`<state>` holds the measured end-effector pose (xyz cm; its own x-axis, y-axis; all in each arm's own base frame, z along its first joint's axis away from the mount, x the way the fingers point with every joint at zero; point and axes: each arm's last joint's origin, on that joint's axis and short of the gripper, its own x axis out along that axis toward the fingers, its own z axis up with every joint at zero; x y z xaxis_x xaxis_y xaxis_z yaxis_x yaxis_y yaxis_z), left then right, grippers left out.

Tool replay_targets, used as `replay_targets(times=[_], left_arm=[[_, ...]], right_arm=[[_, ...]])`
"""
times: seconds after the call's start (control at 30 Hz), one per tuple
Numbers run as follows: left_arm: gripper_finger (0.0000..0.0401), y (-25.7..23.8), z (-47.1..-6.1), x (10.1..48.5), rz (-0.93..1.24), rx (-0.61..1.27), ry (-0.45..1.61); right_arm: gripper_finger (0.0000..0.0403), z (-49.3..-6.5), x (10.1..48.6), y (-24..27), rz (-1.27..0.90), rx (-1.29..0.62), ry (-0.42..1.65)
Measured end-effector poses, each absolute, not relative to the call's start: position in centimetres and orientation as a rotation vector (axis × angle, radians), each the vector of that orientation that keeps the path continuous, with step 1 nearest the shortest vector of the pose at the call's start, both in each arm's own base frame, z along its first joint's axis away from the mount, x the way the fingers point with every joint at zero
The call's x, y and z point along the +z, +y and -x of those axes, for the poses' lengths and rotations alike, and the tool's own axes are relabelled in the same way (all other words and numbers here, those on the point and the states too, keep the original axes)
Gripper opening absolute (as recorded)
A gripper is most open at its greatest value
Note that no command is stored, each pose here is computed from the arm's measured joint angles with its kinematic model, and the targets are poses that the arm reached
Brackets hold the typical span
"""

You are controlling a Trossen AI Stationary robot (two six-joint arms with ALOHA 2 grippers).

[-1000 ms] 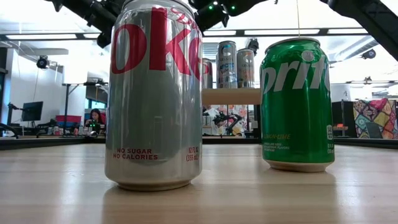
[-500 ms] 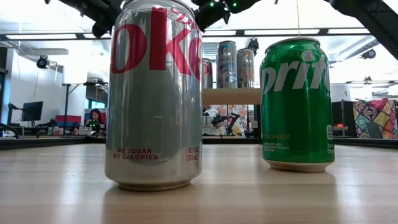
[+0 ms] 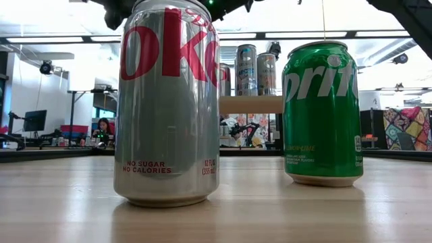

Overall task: Place canned beverage on shelf
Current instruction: Adjust the orange soda cans

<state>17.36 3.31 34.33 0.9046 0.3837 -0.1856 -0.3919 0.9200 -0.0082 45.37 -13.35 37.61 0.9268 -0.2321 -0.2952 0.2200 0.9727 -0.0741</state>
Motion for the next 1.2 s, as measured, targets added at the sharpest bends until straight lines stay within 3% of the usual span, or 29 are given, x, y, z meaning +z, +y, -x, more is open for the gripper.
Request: replay_targets(times=[0.43,1.2], left_arm=[[0.0000,0.3,-18.1,34.0,0.074,0.342,0.188],[0.0000,0.2,-18.2,34.0,0.061,0.350,0.188]], right_arm=[[0.0012,-45.6,37.5,-11.8,0.101,-0.187,0.333],[0.0012,-45.3,38.1,-11.7,0.109,-0.188,0.327]])
